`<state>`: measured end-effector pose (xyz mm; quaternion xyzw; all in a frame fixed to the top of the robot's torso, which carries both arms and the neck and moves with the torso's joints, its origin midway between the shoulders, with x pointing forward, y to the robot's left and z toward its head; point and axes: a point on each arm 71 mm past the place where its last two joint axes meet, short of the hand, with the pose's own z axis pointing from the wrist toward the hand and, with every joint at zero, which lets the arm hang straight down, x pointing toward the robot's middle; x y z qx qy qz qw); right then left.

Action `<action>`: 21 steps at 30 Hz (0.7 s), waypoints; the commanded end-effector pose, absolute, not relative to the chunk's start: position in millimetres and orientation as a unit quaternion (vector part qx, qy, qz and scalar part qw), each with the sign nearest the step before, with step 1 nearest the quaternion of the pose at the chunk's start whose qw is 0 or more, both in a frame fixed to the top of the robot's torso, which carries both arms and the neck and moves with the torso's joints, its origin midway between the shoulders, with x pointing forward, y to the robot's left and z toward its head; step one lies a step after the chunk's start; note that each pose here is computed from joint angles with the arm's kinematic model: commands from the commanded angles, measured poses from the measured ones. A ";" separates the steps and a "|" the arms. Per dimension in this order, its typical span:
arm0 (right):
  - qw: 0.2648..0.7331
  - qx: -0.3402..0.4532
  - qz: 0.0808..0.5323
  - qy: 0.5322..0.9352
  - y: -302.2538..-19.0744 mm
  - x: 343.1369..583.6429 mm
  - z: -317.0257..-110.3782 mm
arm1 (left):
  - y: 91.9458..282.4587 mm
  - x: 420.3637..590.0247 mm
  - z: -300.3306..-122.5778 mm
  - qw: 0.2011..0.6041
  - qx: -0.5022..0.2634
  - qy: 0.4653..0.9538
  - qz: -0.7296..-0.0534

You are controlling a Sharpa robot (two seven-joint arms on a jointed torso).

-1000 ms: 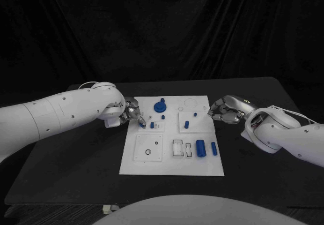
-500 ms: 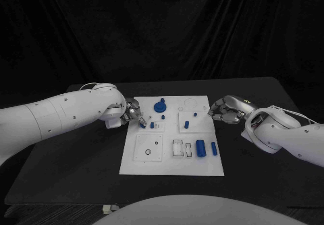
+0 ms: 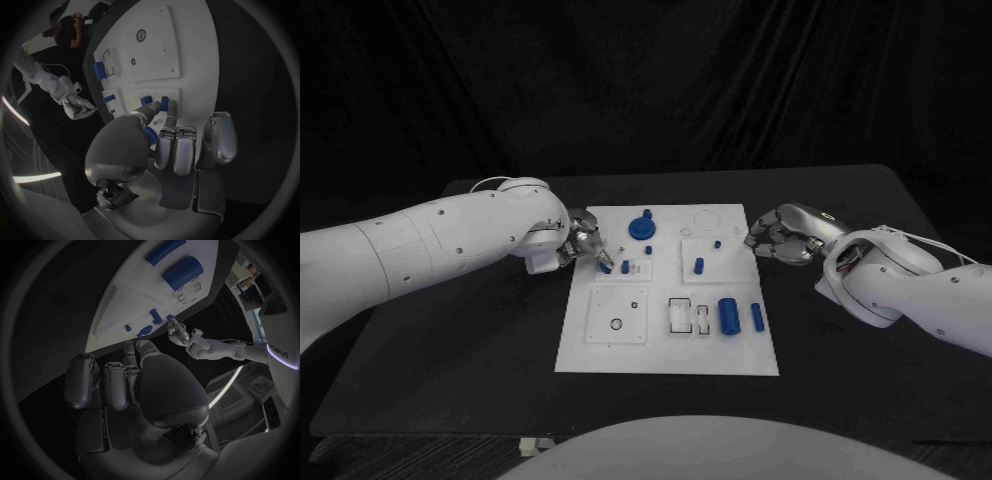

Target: Assemble the parts on the task board

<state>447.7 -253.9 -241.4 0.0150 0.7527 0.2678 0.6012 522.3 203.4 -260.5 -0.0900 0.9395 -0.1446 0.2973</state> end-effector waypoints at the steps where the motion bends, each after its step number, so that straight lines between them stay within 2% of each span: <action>1: 0.601 0.020 0.262 0.755 -255.0 447.1 -242.7 | 201.4 520.2 -263.8 0.291 -0.086 0.941 -0.149; 21: 0.600 0.020 0.262 0.755 -255.2 446.3 -244.1 | 203.2 519.1 -265.9 0.283 -0.086 0.945 -0.137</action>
